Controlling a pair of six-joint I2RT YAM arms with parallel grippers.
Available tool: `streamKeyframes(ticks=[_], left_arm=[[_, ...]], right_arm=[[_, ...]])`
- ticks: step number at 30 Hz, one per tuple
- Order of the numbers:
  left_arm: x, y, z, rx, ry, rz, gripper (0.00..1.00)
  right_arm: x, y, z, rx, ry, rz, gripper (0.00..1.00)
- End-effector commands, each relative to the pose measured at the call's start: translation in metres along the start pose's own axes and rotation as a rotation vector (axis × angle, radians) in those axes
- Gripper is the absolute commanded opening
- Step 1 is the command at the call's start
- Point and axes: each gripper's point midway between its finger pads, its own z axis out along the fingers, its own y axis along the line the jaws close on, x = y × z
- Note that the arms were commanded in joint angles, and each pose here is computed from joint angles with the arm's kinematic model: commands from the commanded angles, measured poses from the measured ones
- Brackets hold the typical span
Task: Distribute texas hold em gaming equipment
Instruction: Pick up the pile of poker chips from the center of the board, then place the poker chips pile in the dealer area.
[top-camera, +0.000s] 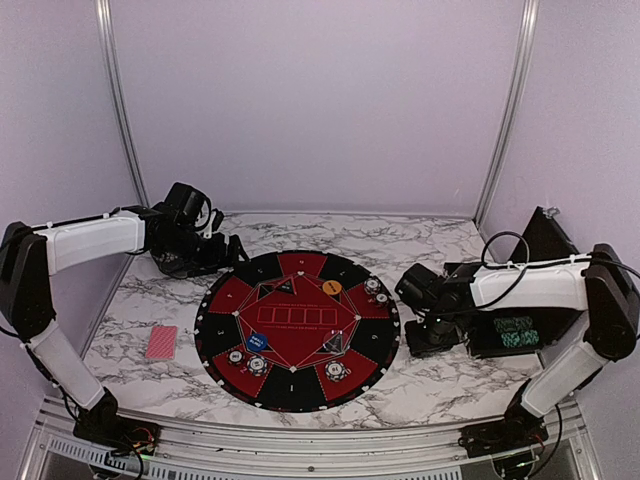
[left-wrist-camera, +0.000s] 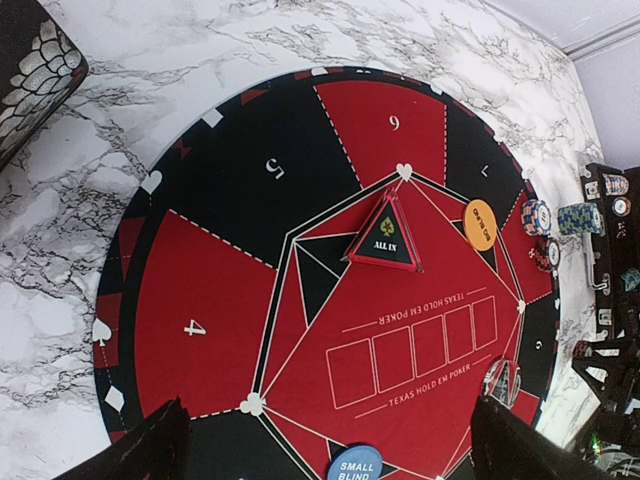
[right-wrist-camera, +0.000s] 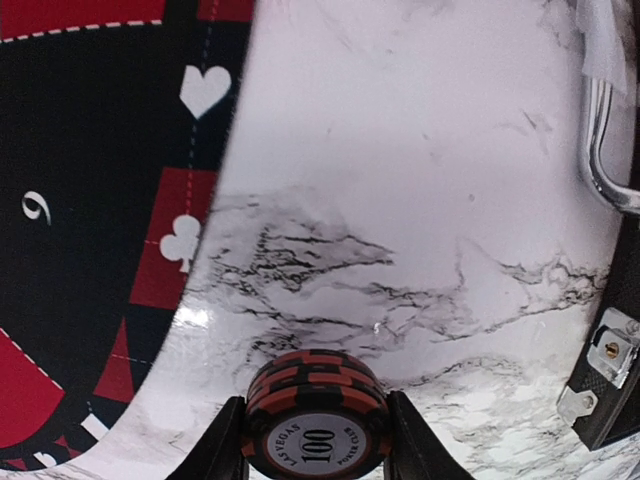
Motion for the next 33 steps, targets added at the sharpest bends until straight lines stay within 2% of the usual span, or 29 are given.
streamKeyframes(ticks=[1,21,33], left_arm=[[-0.004,-0.003,-0.002,0.016,-0.009,-0.001,0.99],[-0.004,-0.002,-0.004,0.013,-0.015,0.002,0.99],[-0.003,-0.003,-0.004,0.015,-0.011,0.003,0.99]], right_arm=[[-0.02,0.013,-0.023,-0.01,-0.069,-0.018,0.28],[-0.025,0.138,-0.026,-0.128,-0.081,-0.273,0.28],[-0.015,0.158,-0.018,-0.161,-0.055,-0.302,0.28]])
